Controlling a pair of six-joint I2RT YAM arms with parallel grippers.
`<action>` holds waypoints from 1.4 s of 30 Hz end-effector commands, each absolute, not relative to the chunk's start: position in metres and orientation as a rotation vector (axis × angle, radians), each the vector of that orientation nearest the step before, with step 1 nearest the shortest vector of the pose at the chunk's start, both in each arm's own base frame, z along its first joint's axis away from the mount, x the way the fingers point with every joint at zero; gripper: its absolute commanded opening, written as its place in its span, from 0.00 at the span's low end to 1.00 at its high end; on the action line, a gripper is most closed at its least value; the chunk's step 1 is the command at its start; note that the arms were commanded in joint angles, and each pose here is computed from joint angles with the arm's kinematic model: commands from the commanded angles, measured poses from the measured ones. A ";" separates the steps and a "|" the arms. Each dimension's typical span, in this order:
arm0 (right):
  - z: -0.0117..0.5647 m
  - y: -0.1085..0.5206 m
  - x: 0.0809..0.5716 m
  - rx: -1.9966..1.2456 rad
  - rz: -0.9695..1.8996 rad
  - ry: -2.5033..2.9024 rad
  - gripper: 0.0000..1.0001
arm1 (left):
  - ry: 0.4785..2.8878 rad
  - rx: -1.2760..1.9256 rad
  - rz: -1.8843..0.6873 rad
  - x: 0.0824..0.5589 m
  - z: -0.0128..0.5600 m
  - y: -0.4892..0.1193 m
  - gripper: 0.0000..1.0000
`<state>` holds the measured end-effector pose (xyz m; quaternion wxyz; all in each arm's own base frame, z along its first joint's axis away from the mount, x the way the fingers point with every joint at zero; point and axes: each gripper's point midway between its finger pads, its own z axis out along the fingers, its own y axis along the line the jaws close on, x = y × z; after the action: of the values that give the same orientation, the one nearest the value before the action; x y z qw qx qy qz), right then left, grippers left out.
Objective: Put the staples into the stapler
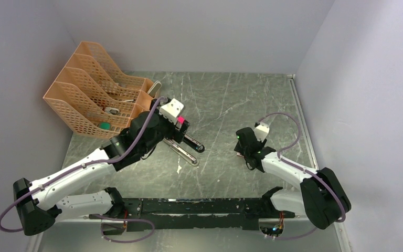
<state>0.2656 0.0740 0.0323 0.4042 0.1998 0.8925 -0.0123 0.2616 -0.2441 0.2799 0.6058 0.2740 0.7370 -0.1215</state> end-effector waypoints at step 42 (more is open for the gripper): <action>0.014 0.083 0.255 0.381 -0.065 2.434 0.56 | 1.680 0.647 -0.328 0.258 0.295 -0.247 0.99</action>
<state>0.2569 0.0861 0.0145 0.3418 0.1409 0.9290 -0.0143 0.2585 -0.2476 0.2794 0.6009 0.2836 0.7357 -0.1310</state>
